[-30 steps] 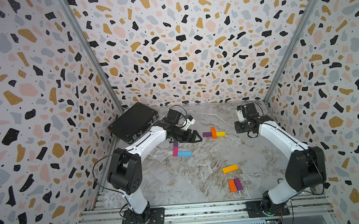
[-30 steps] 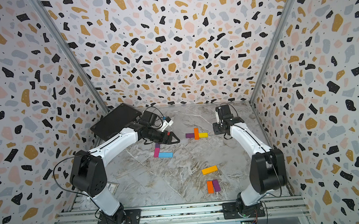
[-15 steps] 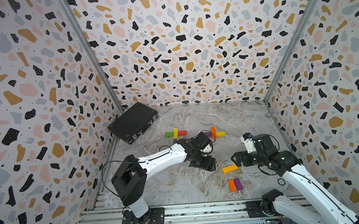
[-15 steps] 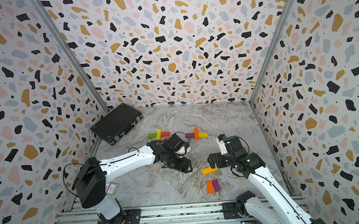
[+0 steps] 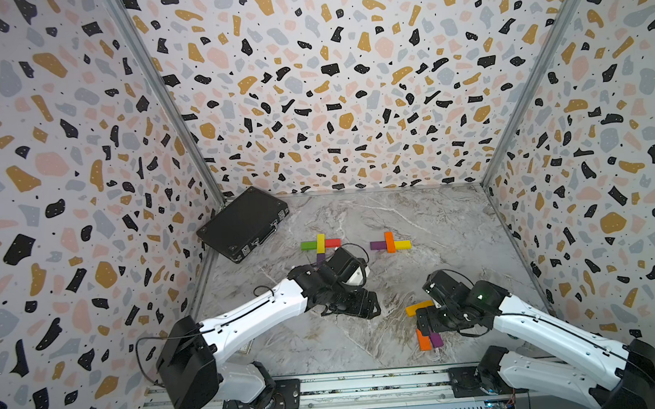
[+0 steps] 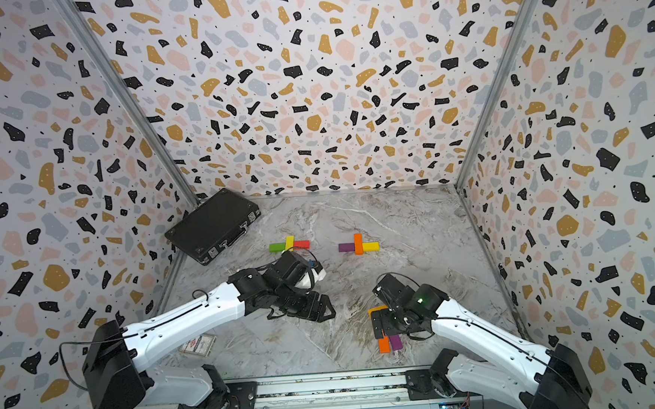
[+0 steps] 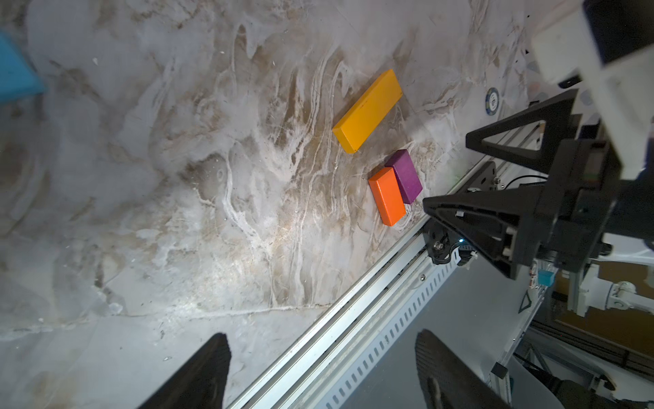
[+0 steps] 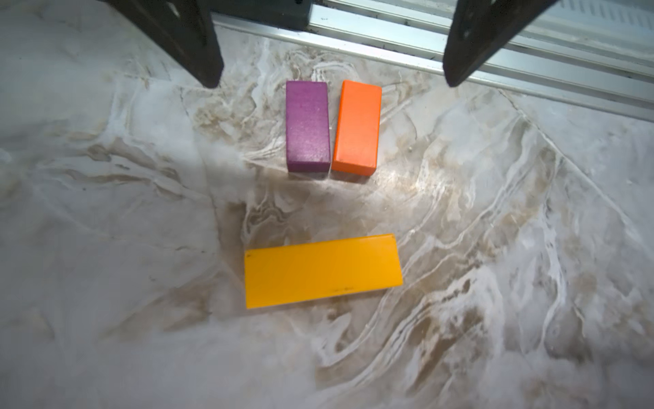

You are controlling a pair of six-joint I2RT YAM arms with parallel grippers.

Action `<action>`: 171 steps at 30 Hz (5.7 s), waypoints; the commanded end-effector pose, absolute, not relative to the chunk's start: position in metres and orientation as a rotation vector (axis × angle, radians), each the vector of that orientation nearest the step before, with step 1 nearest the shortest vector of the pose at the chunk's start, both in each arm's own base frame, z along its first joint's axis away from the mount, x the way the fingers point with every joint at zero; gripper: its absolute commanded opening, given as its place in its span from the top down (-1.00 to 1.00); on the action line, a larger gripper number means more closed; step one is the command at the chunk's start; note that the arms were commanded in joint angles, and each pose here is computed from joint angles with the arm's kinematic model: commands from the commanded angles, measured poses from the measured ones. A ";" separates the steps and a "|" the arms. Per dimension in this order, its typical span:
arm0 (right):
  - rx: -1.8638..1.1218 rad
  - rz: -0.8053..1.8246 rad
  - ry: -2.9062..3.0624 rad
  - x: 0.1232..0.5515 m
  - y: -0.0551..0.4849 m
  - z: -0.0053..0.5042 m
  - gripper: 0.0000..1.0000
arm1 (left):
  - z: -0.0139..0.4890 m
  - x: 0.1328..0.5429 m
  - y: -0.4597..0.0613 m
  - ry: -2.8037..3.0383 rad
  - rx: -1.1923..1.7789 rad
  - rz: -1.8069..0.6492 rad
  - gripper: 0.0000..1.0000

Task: Assemble the letter t with building blocks
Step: Pick up the building block from the center of the board, then assemble the building block at the center of the board.

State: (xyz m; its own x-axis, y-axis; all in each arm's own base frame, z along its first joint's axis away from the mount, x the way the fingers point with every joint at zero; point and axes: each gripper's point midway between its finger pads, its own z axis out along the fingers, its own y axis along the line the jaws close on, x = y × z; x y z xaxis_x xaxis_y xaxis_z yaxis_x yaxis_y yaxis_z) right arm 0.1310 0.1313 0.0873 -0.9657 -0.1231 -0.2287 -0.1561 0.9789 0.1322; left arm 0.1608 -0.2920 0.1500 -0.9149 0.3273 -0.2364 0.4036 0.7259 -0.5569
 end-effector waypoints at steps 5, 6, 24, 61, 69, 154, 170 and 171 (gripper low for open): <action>-0.028 0.019 2.913 0.126 0.099 0.071 -0.29 | 0.159 0.152 -0.282 2.750 0.654 -1.071 -0.67; -0.031 0.009 2.931 0.124 0.100 0.068 -0.20 | 0.159 0.152 -0.281 2.747 0.653 -1.070 -0.67; -0.145 0.131 3.008 0.111 0.117 0.041 0.12 | 0.154 0.163 -0.272 2.734 0.603 -1.066 -0.69; -0.266 0.077 2.939 0.232 0.171 0.115 0.51 | 0.177 0.247 -0.261 2.655 0.483 -1.229 -0.72; -0.238 0.155 2.969 0.306 0.213 0.090 0.53 | 0.177 0.312 -0.239 2.624 0.434 -1.122 -0.72; -0.133 0.117 3.043 0.381 0.200 0.014 0.59 | 0.142 0.358 -0.188 2.618 0.147 -1.052 -0.75; -0.124 0.108 3.045 0.382 0.198 0.011 0.59 | 0.143 0.358 -0.190 2.617 0.150 -1.067 -0.75; -0.122 0.111 3.044 0.383 0.198 0.011 0.58 | 0.142 0.358 -0.190 2.617 0.151 -1.066 -0.75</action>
